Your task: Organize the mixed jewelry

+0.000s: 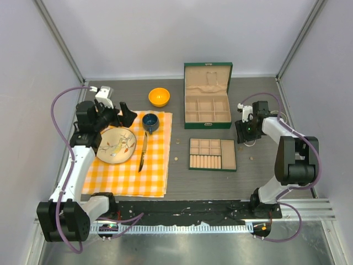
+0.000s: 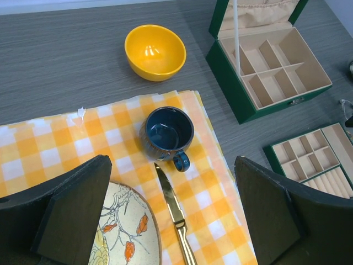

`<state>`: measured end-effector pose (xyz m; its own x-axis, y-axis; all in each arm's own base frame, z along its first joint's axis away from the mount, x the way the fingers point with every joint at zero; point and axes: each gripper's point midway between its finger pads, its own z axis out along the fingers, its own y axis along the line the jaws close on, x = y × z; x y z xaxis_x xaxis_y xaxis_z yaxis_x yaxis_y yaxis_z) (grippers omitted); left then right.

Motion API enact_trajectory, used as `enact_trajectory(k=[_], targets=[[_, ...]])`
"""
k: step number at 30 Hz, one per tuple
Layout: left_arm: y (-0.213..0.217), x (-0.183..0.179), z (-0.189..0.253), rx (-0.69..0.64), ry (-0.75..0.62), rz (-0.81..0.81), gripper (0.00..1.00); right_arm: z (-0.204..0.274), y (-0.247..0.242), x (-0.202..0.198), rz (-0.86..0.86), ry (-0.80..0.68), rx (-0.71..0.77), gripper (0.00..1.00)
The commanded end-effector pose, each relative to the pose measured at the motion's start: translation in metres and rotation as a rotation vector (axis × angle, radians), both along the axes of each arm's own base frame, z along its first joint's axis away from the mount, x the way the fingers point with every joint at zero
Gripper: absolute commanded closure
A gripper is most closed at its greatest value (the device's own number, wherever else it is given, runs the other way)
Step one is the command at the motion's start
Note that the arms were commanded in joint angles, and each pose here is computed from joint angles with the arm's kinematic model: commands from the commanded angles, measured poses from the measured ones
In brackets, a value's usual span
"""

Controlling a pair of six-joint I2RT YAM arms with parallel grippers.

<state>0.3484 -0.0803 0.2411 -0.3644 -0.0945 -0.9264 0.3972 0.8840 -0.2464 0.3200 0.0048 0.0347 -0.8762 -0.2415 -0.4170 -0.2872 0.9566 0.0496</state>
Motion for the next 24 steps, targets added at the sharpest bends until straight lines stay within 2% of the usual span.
enact_trajectory(k=[1, 8, 11, 17, 21, 24], targets=[[0.0, 0.004, 0.008, 0.013, -0.051, -0.02, 0.0, 0.013, 0.002, 0.026, 0.013, -0.068, 0.011, 0.45], [-0.001, 0.004, 0.007, 0.013, -0.051, -0.021, 0.0, 0.003, 0.003, 0.031, 0.022, -0.045, 0.014, 0.49], [0.0, 0.005, 0.007, 0.014, -0.05, -0.02, 0.0, 0.001, 0.002, 0.031, 0.026, -0.04, 0.011, 0.54], [-0.001, 0.004, 0.006, 0.013, -0.05, -0.024, 0.0, -0.003, -0.001, 0.03, 0.03, -0.032, -0.007, 0.66], [-0.001, 0.003, 0.007, 0.013, -0.053, -0.026, 0.0, -0.001, -0.001, 0.032, 0.032, -0.032, -0.008, 0.79], [-0.002, 0.003, 0.008, 0.014, -0.057, -0.029, 0.0, 0.007, -0.001, 0.034, 0.033, -0.041, -0.006, 0.85]])
